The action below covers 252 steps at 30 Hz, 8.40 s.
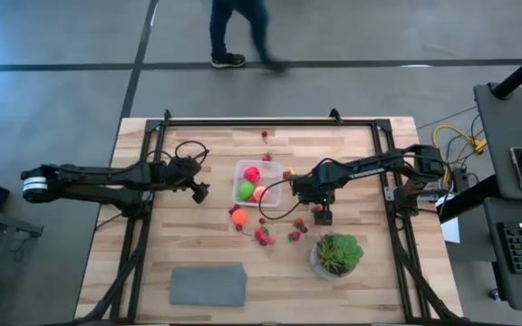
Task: Pick and placing Produce into tupperware
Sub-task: Put the red strawberry into the transparent bin, then put the red cherry into the transparent bin
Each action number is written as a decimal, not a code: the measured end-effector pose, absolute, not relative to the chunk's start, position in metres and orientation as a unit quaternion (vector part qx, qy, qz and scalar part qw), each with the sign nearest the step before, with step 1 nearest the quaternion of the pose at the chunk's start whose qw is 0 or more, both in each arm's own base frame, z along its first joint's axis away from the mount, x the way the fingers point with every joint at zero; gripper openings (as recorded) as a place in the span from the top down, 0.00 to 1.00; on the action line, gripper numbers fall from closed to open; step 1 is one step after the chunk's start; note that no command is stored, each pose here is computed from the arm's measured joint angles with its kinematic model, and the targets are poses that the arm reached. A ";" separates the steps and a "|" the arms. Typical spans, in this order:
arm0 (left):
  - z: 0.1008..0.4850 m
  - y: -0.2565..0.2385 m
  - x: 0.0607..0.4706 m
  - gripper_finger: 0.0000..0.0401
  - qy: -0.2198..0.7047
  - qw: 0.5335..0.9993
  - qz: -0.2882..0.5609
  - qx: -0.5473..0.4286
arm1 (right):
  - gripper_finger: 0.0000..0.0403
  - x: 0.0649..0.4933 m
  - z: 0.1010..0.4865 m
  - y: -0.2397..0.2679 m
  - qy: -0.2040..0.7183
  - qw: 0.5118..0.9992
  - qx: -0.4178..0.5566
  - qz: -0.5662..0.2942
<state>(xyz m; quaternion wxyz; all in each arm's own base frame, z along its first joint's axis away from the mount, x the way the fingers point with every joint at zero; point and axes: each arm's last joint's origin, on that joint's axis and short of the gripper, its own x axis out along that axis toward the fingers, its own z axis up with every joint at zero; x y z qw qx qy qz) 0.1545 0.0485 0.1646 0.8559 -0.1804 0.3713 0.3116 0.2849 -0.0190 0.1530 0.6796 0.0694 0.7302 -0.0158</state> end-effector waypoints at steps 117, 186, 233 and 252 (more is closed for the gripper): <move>0.177 0.039 0.178 0.17 0.277 0.854 0.113 -0.426 | 0.37 0.327 0.227 -0.082 0.568 0.806 0.127 -0.106; 0.116 -0.011 0.243 0.71 0.388 0.921 0.029 -0.034 | 0.39 0.269 0.210 -0.057 0.528 0.806 0.215 -0.162; 0.199 0.045 0.288 0.76 0.307 0.938 0.107 0.117 | 0.39 0.276 0.216 -0.055 0.505 0.823 0.204 -0.164; 0.219 0.056 0.298 0.44 0.405 0.883 0.229 0.066 | 0.39 0.249 0.265 -0.056 0.410 0.850 0.117 -0.308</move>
